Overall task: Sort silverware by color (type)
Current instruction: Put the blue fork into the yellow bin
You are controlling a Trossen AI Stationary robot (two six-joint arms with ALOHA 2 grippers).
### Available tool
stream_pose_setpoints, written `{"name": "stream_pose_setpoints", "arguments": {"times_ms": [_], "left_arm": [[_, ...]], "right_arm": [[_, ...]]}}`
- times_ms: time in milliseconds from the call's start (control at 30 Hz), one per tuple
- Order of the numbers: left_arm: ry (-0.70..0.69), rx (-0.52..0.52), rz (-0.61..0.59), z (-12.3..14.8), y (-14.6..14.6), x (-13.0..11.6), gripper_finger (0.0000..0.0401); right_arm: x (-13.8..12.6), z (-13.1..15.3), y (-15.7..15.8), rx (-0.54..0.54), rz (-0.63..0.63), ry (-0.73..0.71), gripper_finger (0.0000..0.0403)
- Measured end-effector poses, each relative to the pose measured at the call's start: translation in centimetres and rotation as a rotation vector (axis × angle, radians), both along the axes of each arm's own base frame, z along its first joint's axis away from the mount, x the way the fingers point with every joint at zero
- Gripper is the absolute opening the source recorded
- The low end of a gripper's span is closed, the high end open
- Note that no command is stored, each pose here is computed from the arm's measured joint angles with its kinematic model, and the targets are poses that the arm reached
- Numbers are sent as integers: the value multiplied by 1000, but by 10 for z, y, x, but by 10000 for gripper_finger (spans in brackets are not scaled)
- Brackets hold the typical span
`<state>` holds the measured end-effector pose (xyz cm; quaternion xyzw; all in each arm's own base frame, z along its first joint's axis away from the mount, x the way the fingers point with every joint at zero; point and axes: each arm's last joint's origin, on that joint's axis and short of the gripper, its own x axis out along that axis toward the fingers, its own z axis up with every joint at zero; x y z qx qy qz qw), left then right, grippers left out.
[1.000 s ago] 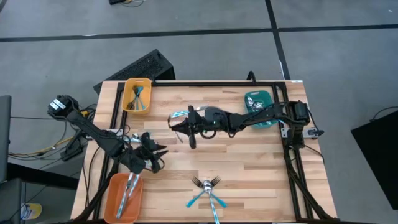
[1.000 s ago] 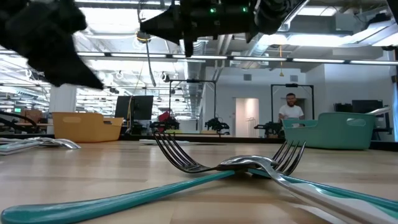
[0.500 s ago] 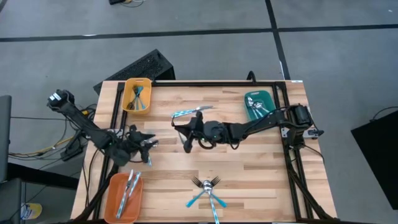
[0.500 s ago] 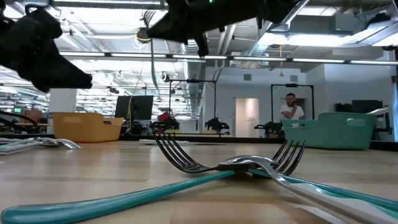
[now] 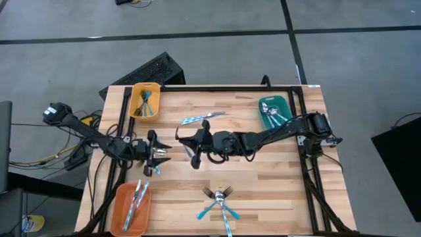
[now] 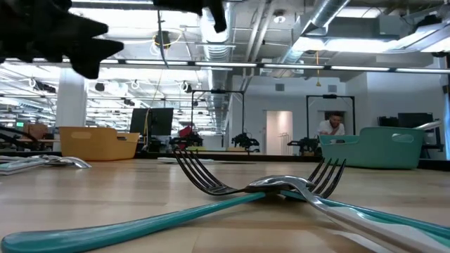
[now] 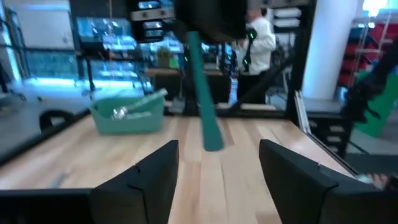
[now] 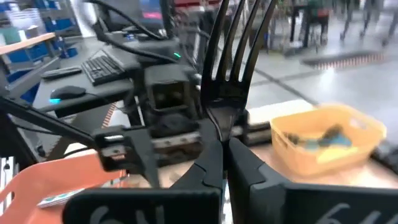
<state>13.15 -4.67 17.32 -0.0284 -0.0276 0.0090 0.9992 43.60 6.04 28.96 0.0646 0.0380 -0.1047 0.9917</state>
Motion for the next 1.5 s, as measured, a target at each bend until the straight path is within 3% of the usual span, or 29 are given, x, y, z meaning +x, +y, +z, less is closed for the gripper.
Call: {"name": "stream_pose_setpoints", "arguments": {"times_ms": [133, 333, 433, 833, 1000, 1167, 1367, 1500], "left_arm": [[-60, 25, 5, 6, 8, 3, 218], [-176, 107, -115, 15, 12, 5, 213], [-241, 120, -119, 21, 13, 7, 212], [-155, 191, -137, 32, 6, 44, 212], [-135, 162, -89, 32, 10, 50, 206], [-176, 148, -87, 36, 13, 50, 161], [-201, 210, -134, 38, 16, 50, 69], [-193, 198, -126, 37, 17, 51, 12]], "right_arm": [[2, 8, 2, -67, 92, -12, 18], [4, 12, -2, -61, 218, -32, 18], [4, 13, -4, -63, 244, -47, 18], [9, 13, -1, -101, 299, -136, 18], [9, 11, -1, -101, 312, -113, 18], [9, 11, -2, -102, 311, -113, 18], [10, 9, -5, -104, 311, -95, 18], [10, 9, -10, -105, 300, -91, 21]]}}
